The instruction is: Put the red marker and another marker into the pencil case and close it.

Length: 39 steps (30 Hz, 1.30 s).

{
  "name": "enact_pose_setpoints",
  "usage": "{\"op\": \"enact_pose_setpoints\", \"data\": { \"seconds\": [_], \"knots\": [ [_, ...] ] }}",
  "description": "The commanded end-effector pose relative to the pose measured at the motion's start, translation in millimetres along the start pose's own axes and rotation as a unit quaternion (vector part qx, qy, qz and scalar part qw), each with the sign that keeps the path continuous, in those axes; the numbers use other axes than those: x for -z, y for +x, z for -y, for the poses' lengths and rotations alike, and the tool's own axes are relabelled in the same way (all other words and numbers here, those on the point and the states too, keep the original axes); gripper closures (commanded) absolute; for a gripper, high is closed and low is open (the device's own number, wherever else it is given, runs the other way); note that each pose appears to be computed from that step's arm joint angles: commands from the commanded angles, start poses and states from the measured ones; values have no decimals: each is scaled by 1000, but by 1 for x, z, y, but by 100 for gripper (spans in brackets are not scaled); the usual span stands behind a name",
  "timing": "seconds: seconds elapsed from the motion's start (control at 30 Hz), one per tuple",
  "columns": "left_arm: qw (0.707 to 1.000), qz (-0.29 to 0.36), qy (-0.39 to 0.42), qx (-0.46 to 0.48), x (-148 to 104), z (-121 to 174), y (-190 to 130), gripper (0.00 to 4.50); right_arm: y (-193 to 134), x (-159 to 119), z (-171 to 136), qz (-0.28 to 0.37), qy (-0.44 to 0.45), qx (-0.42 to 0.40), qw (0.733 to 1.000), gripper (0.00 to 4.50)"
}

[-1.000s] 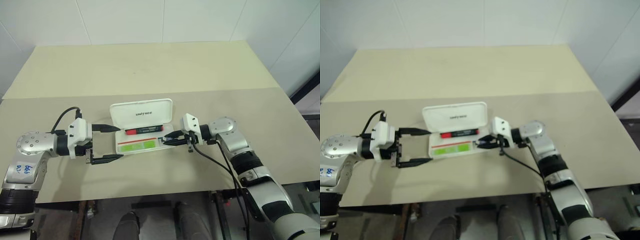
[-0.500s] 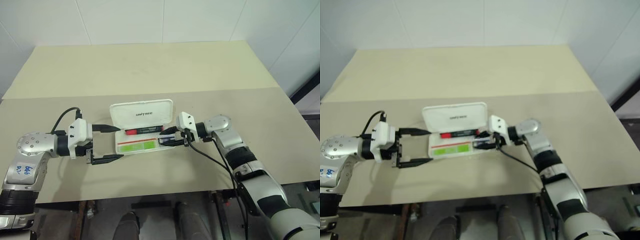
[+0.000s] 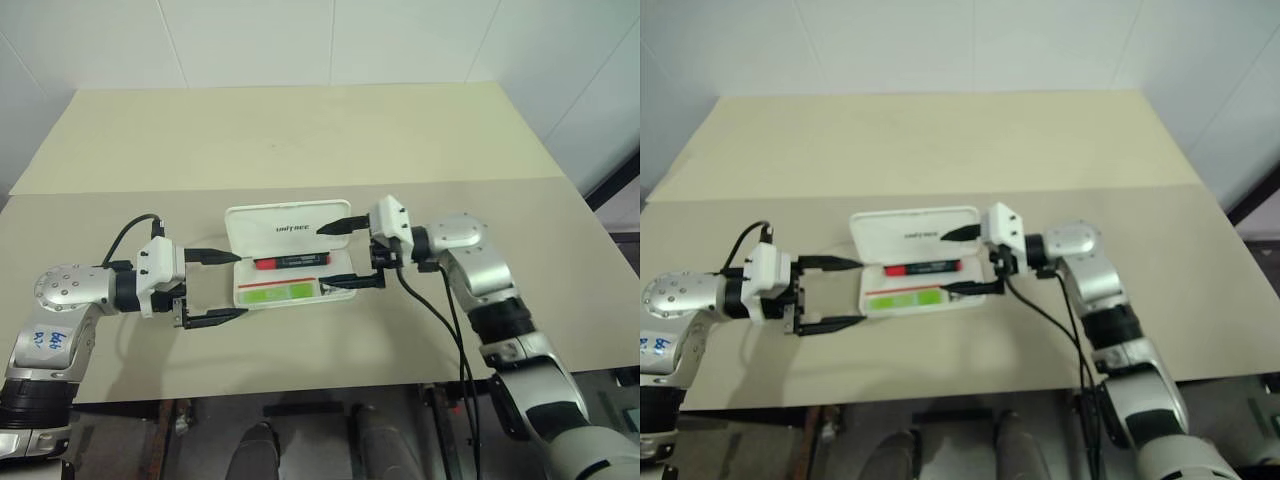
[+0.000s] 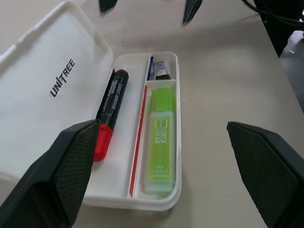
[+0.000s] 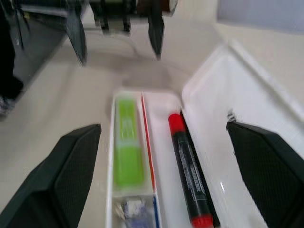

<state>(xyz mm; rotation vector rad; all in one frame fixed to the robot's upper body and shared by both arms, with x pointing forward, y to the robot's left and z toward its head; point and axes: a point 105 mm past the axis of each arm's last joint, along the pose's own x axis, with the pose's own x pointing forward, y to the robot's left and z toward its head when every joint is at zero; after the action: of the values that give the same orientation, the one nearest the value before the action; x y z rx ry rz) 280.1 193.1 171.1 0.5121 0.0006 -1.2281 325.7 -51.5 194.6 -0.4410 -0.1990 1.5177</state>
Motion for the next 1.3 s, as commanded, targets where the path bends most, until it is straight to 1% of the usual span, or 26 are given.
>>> {"op": "enact_pose_setpoints", "data": {
  "seconds": [0.03,0.17,0.27,0.33,0.47,0.5,0.6,0.63,0.67,0.83,0.97,1.03,1.1,1.13,1.2,1.23,1.3],
  "knots": [
    [1000,10,19,-2,-8,-1,0,0,-14,-26,-5,24,-21,22,999,4],
    [1000,10,20,-10,-8,-4,-4,0,-38,-25,-20,8,-9,52,999,4],
    [1000,10,18,-21,-7,-6,-8,63,-64,-16,-29,-18,16,88,996,0],
    [999,11,20,-25,-7,-8,-10,129,-75,-11,-30,-34,18,108,993,0],
    [999,12,17,-38,-4,-10,-13,258,-86,-8,-26,-52,12,126,991,0],
    [999,14,15,-43,-4,-12,-14,300,-89,-7,-24,-57,8,131,990,0],
    [998,20,13,-53,-5,-15,-16,396,-92,-7,-20,-58,3,139,989,0],
    [998,27,9,-63,-7,-17,-17,439,-92,-7,-19,-57,3,140,988,0],
    [997,32,6,-71,-8,-19,-18,448,-92,-7,-18,-57,2,141,988,0],
    [990,69,-30,-117,-19,-24,-23,448,-91,-4,-17,-61,1,142,988,0],
    [977,100,-61,-178,-30,-37,-34,448,-93,-2,-17,-65,4,148,987,0],
    [969,113,-72,-210,-35,-46,-41,448,-94,-1,-16,-66,4,149,987,0],
    [946,133,-95,-280,-36,-66,-54,448,-94,0,-16,-67,4,151,986,0],
    [938,136,-104,-301,-35,-72,-57,448,-94,0,-15,-67,4,151,986,0],
    [932,127,-118,-318,-30,-77,-58,448,-94,0,-15,-67,4,152,986,0],
    [928,103,-126,-335,-22,-82,-55,448,-93,-1,-14,-67,3,153,986,0],
    [924,87,-140,-345,-17,-90,-43,448,-92,-3,-13,-65,0,156,986,0]
  ]
}}
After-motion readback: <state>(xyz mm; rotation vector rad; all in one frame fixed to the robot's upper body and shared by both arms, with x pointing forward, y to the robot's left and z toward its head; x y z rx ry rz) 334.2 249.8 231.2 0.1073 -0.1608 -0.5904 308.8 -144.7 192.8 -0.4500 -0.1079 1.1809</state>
